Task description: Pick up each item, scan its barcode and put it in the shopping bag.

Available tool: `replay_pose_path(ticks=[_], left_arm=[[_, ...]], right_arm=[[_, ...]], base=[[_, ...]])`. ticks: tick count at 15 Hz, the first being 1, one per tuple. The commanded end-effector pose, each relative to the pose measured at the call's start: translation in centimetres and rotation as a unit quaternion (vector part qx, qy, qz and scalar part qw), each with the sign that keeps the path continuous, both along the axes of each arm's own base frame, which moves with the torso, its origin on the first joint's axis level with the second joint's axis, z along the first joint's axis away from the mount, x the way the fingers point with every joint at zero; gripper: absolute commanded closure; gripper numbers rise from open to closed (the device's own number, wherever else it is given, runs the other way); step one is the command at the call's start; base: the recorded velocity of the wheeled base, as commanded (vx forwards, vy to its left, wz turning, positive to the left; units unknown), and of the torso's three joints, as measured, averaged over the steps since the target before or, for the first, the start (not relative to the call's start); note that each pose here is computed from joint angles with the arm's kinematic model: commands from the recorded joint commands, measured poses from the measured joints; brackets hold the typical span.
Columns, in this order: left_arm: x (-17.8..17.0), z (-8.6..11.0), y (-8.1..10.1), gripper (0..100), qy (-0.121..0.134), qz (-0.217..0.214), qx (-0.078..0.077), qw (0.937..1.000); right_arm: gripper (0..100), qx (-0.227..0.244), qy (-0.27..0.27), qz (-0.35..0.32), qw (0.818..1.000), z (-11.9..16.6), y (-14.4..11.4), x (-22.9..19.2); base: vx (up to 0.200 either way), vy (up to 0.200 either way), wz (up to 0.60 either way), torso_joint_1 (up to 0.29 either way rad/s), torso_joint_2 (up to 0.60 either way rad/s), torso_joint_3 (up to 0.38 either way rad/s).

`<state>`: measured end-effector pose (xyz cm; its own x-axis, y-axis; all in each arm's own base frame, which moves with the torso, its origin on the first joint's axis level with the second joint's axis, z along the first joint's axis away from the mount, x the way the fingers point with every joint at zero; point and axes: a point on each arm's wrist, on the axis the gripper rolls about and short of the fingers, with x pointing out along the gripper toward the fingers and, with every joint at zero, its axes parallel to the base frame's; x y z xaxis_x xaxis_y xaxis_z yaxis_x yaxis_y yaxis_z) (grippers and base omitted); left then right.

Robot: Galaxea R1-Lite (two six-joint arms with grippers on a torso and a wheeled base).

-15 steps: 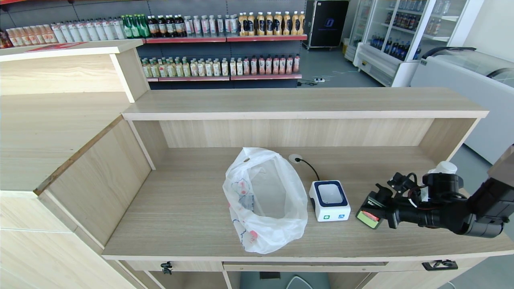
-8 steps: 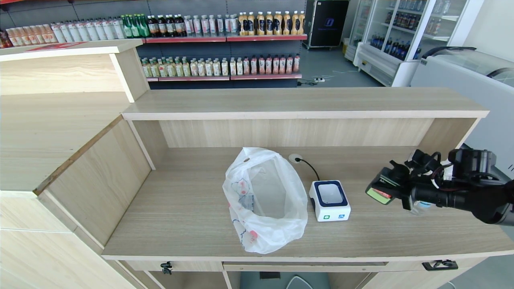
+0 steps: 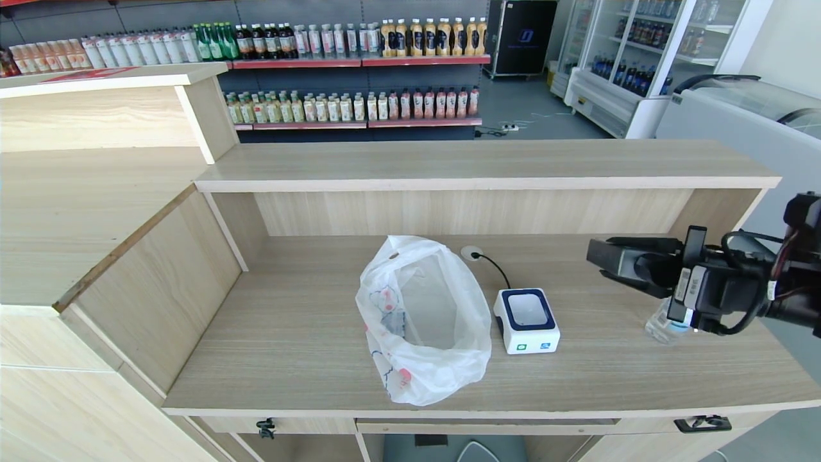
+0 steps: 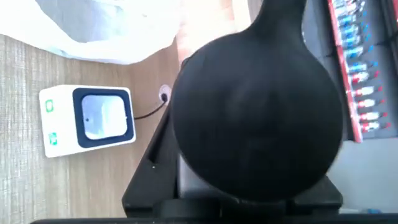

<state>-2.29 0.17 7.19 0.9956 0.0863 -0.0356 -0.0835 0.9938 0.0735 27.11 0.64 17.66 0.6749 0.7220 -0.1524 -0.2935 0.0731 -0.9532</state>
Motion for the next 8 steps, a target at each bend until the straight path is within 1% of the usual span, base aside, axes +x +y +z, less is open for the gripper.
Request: replay_pose_path(ticks=[1, 3, 4, 5, 6, 7, 8], left_arm=[[0.0, 0.0, 0.0, 0, 0.0, 0.001, 0.0, 1.0], [0.0, 0.0, 0.0, 0, 0.0, 0.001, 0.0, 1.0], [0.0, 0.0, 0.0, 0, 0.0, 0.001, 0.0, 1.0], [0.0, 0.0, 0.0, 0, 0.0, 0.001, 0.0, 1.0], [0.0, 0.0, 0.0, 0, 0.0, 0.001, 0.0, 1.0], [0.0, 0.0, 0.0, 0, 0.0, 0.001, 0.0, 1.0], [0.0, 0.0, 0.0, 0, 0.0, 0.001, 0.0, 1.0]], right_arm=[[100, -0.054, -0.115, 0.063, 0.99, 3.3, 2.3, -4.3], [100, -0.113, -0.206, 0.094, 0.967, 4.0, 3.1, -5.0], [100, -0.133, -0.242, 0.101, 0.956, 4.5, 3.4, -5.4], [100, -0.164, -0.285, 0.105, 0.939, 4.6, 3.4, -5.8], [100, -0.187, -0.308, 0.111, 0.926, 4.2, 3.5, -6.1], [100, -0.202, -0.326, 0.122, 0.915, 3.9, 3.8, -6.8], [100, -0.204, -0.341, 0.142, 0.907, 3.8, 4.6, -7.1]], base=[[0.0, 0.0, 0.0, 0.0, 0.0, 0.0], [0.0, 0.0, 0.0, 0.0, 0.0, 0.0], [0.0, 0.0, 0.0, 0.0, 0.0, 0.0], [0.0, 0.0, 0.0, 0.0, 0.0, 0.0], [0.0, 0.0, 0.0, 0.0, 0.0, 0.0], [0.0, 0.0, 0.0, 0.0, 0.0, 0.0], [0.0, 0.0, 0.0, 0.0, 0.0, 0.0]])
